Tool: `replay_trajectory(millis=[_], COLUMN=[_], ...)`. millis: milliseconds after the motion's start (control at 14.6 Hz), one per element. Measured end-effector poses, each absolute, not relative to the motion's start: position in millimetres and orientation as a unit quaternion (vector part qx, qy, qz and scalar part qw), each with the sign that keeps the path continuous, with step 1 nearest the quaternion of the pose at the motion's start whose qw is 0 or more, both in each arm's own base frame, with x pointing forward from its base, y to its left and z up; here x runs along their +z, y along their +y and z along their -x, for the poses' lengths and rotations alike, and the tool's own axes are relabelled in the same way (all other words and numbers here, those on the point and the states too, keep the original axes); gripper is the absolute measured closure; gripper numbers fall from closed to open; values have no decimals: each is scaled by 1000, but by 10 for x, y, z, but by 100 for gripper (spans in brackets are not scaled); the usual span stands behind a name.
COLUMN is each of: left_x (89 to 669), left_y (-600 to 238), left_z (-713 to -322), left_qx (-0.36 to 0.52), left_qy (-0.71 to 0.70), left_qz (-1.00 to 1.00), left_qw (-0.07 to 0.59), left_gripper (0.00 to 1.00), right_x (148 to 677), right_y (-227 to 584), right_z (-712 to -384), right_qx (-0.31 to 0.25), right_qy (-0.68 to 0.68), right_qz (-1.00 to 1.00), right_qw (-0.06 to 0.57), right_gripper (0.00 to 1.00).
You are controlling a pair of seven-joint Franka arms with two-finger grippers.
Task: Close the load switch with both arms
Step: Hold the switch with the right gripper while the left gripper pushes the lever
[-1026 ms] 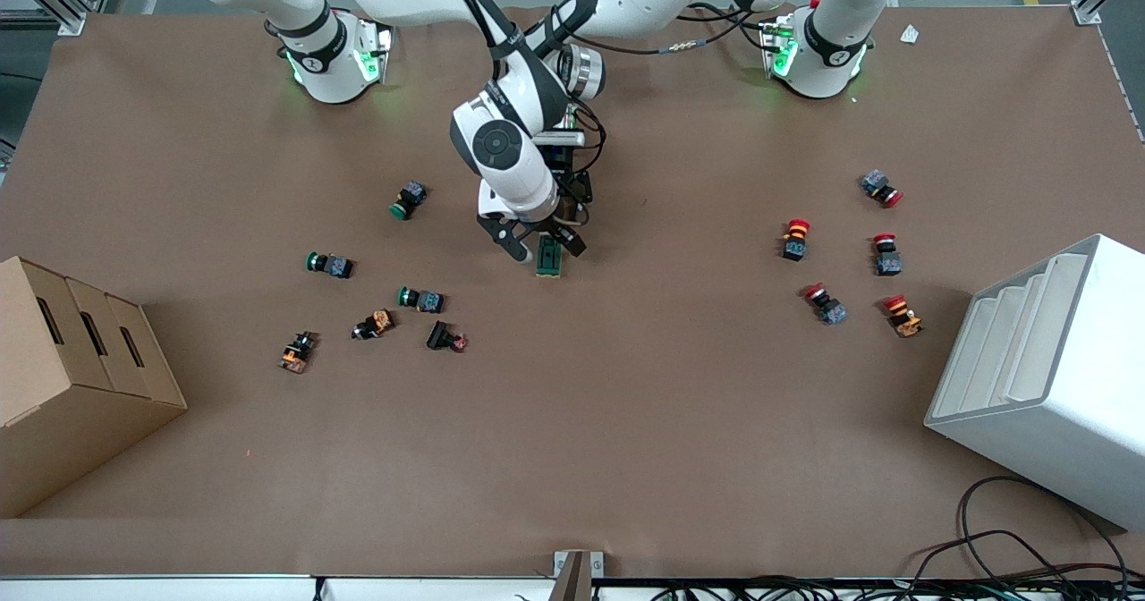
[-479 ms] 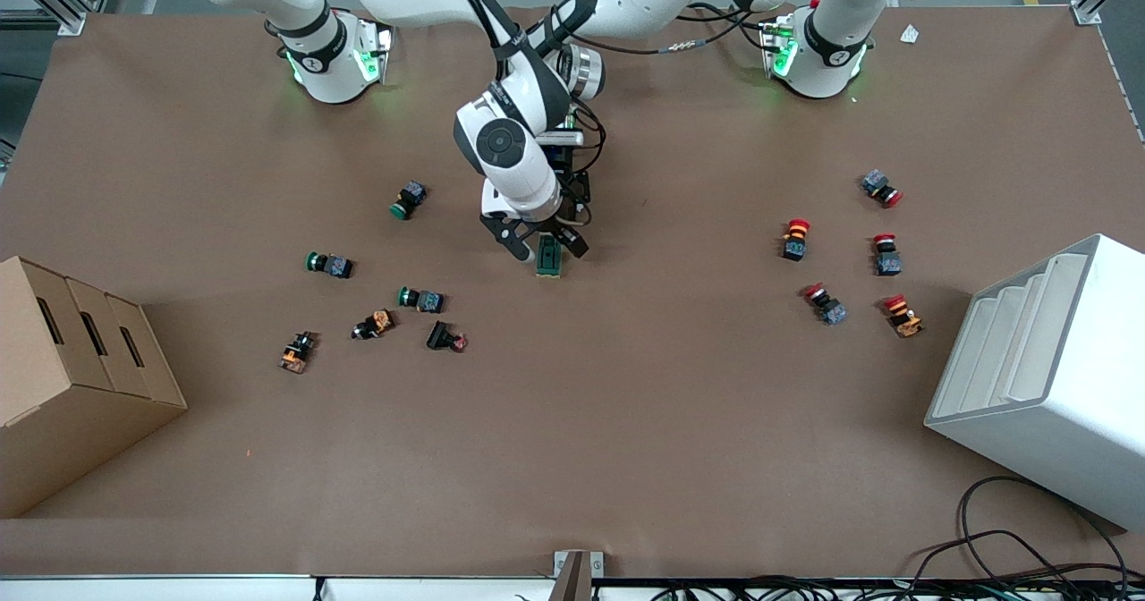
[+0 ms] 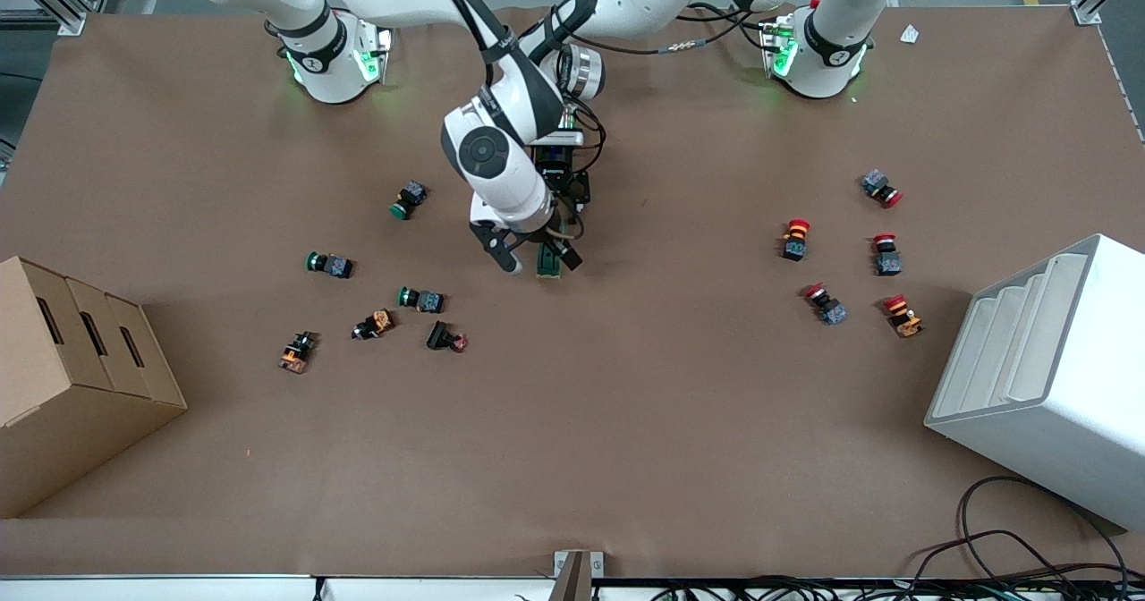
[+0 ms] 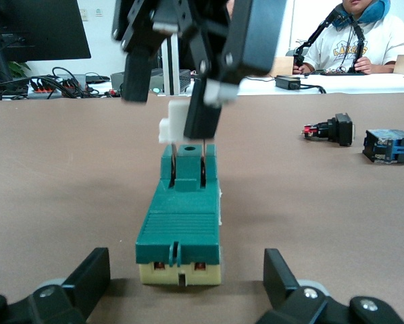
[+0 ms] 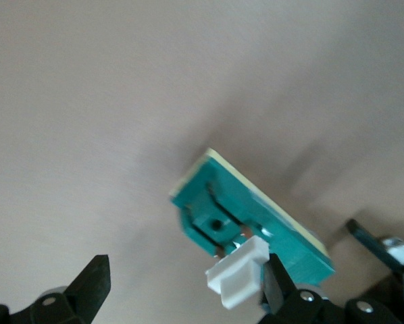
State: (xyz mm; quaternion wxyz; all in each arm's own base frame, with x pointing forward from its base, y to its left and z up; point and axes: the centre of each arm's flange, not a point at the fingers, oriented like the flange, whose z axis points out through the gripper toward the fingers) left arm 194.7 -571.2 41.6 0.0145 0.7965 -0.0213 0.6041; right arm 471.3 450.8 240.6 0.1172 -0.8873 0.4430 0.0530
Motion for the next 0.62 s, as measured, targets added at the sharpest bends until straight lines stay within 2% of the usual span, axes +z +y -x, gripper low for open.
replay_trajectory(millis=[205, 616], left_x=[415, 414], left_y=[-5712, -5711], left_z=[-1947, -1946], left_qx=[604, 604], left_qy=[-21, -22], left_qz=[-796, -796], left_qw=[14, 14], left_gripper=[0, 0], right_x=[2523, 2398], right_y=[4482, 4511], right_z=[-4866, -4880], right_qx=[56, 57], right_qy=[449, 448], right_qz=[884, 885], right_qw=[121, 115], right_gripper=[0, 0])
